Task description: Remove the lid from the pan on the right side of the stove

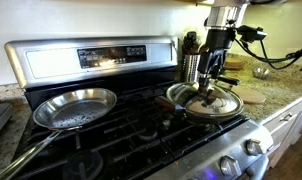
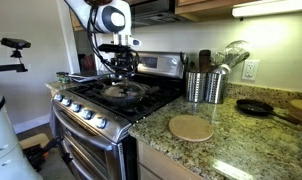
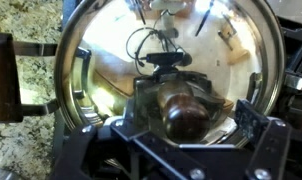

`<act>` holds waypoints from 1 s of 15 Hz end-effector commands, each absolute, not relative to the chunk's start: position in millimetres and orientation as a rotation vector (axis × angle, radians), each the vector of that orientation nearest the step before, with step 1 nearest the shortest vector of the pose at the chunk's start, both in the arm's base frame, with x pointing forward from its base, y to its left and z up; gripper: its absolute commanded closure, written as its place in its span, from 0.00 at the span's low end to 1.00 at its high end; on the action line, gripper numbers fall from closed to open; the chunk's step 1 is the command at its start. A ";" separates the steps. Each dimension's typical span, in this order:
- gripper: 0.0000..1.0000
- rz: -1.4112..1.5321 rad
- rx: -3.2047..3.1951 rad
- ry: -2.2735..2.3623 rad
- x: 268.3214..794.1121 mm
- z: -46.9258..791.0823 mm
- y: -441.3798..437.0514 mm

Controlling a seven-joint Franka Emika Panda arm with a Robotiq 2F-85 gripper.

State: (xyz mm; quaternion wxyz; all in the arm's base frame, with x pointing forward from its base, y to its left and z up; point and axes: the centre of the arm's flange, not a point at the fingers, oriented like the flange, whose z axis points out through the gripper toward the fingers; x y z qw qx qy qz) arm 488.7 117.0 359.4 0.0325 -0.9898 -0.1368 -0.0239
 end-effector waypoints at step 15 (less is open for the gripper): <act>0.79 0.105 -3.084 -0.273 512.0 364.6 120.5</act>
